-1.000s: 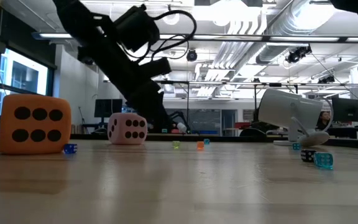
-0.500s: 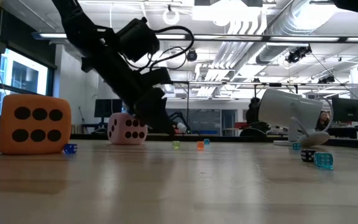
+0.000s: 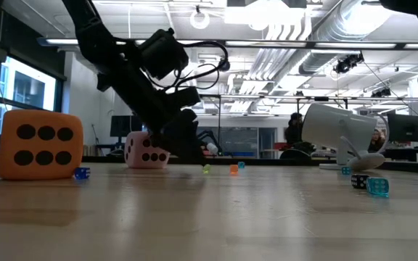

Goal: Pick & Place Dice
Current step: Put the small green dice into the orange bin

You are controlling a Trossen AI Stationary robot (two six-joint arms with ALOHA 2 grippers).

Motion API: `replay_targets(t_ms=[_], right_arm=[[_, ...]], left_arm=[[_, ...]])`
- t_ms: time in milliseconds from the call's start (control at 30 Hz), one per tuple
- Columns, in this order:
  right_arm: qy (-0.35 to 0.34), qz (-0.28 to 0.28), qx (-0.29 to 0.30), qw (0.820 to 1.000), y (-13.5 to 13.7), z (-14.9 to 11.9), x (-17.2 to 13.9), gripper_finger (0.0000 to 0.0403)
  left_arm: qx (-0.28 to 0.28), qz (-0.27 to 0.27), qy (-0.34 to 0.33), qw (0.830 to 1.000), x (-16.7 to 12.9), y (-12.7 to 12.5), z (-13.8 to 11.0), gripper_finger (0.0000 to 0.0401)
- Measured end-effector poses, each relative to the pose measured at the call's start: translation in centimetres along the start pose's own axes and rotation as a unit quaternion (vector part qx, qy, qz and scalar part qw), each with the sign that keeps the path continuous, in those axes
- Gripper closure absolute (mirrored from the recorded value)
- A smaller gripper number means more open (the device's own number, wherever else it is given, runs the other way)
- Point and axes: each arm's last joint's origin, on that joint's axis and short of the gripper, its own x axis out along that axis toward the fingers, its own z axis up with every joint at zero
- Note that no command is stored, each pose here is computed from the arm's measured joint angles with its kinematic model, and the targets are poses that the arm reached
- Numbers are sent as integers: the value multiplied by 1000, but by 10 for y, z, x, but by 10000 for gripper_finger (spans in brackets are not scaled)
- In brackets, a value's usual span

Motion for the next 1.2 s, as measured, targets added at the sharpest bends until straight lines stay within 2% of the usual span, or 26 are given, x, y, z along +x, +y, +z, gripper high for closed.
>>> replay_targets(t_ms=[300,767,1200], right_arm=[[0,-2,-8,1000,-1,1,1,4],[0,-3,-8,1000,-1,1,1,4],[1,-3,-13,1000,-1,0,1,4]], left_arm=[[-6,-4,-7,1000,-2,-8,0,1],[74,-2,-7,997,-2,-7,0,1],[67,2,-22,998,18,-6,-8,2]])
